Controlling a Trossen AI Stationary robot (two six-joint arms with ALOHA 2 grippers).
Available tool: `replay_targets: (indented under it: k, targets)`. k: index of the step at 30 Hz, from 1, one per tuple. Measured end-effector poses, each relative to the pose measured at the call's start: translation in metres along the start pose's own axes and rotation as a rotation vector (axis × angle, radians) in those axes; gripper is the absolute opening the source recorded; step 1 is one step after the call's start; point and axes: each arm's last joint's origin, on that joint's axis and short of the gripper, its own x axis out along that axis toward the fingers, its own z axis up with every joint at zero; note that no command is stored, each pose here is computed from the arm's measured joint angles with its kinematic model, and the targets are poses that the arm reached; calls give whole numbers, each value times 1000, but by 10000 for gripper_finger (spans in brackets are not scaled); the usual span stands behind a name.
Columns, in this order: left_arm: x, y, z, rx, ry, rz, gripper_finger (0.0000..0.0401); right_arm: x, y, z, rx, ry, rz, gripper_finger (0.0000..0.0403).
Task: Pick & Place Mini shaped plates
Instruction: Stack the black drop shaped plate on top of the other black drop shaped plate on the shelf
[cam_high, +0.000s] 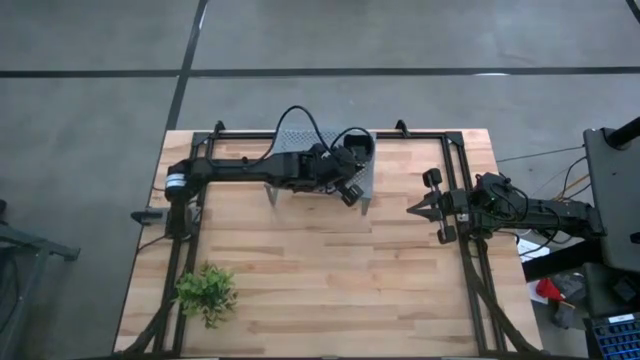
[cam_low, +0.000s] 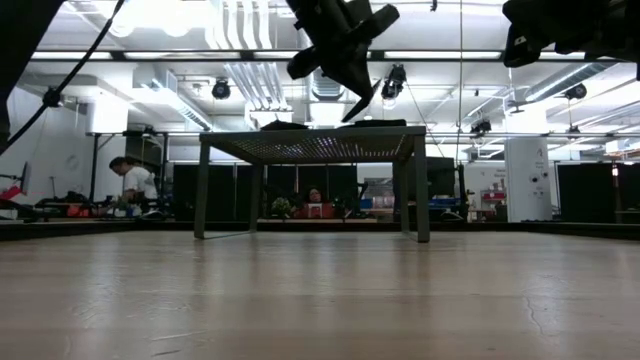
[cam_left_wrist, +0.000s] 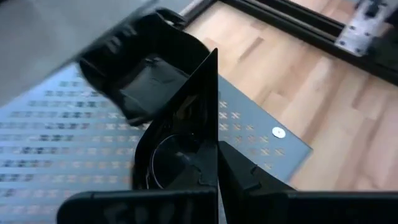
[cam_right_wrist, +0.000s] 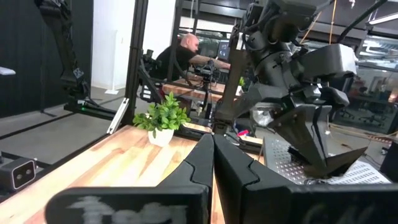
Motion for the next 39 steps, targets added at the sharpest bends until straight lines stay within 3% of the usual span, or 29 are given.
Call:
replay_targets:
  k: [5,19,39]
  targets:
    - [2,1,-1,39,-15,53,0,0,0,0,1,0,0,8]
    - [3,0,-2,38,8,8,0,0,0,0,0,0,0,8]
    - [11,1,-11,72,28,26,0,0,0,0,1,0,0,8]
